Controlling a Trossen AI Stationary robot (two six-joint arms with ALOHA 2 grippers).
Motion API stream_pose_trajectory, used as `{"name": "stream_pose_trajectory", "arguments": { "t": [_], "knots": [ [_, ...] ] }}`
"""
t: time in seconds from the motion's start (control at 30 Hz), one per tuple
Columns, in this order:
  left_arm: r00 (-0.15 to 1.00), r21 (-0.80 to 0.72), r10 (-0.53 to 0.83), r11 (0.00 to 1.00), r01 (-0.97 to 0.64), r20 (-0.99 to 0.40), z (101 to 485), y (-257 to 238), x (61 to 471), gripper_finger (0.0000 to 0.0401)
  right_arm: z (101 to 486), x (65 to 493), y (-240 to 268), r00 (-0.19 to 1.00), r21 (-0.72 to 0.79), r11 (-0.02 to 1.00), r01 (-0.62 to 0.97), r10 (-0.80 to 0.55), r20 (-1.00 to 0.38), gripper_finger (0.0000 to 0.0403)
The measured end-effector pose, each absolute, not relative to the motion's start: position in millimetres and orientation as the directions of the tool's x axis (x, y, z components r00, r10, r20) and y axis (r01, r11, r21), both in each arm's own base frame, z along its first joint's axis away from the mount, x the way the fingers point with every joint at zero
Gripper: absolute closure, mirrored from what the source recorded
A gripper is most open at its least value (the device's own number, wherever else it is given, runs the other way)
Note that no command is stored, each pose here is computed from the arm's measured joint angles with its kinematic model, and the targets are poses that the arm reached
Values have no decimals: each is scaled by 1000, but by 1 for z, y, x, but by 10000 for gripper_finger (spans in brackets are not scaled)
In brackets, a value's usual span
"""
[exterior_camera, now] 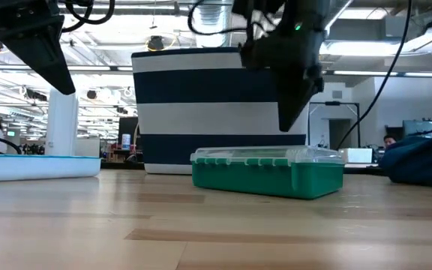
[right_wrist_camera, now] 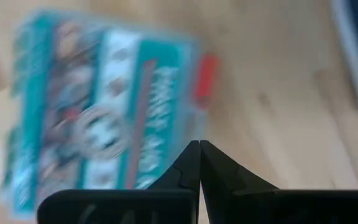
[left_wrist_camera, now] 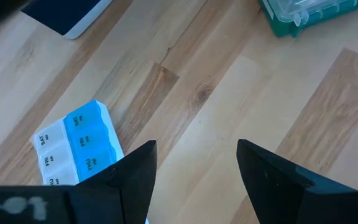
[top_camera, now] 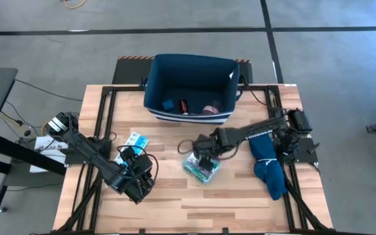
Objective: Pick & place medical supplies in basket/bin
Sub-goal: Put the green first aid kit in the blue bin
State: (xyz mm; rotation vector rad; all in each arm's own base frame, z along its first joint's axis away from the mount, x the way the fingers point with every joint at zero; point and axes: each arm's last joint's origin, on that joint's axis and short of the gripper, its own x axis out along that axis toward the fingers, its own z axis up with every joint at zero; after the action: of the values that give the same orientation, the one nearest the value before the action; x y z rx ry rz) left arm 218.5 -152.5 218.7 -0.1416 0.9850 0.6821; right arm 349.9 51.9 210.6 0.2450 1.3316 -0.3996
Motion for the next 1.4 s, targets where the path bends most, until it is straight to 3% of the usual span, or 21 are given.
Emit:
{"name": "stream_pose_trajectory", "arguments": {
  "t": [0.2,0.3,0.8,1.17,1.4],
  "knots": [
    [365,193,467,789,-583,-806,219,-153,218,189,206,355,28,164,3,870,493,-90,-982,400],
    [365,195,467,791,-580,-806,219,-153,218,189,201,358,20,147,74,859,506,-1,-989,388],
    [368,200,471,792,-576,-802,219,-153,218,189,193,359,21,151,46,883,466,-29,-988,269],
    [364,198,465,793,-576,-807,219,-153,218,189,166,363,21,46,-27,898,440,-53,-998,278],
    [350,190,450,795,-577,-821,218,-153,218,189,173,361,22,22,-30,900,435,-44,-999,286]
  ]
}}
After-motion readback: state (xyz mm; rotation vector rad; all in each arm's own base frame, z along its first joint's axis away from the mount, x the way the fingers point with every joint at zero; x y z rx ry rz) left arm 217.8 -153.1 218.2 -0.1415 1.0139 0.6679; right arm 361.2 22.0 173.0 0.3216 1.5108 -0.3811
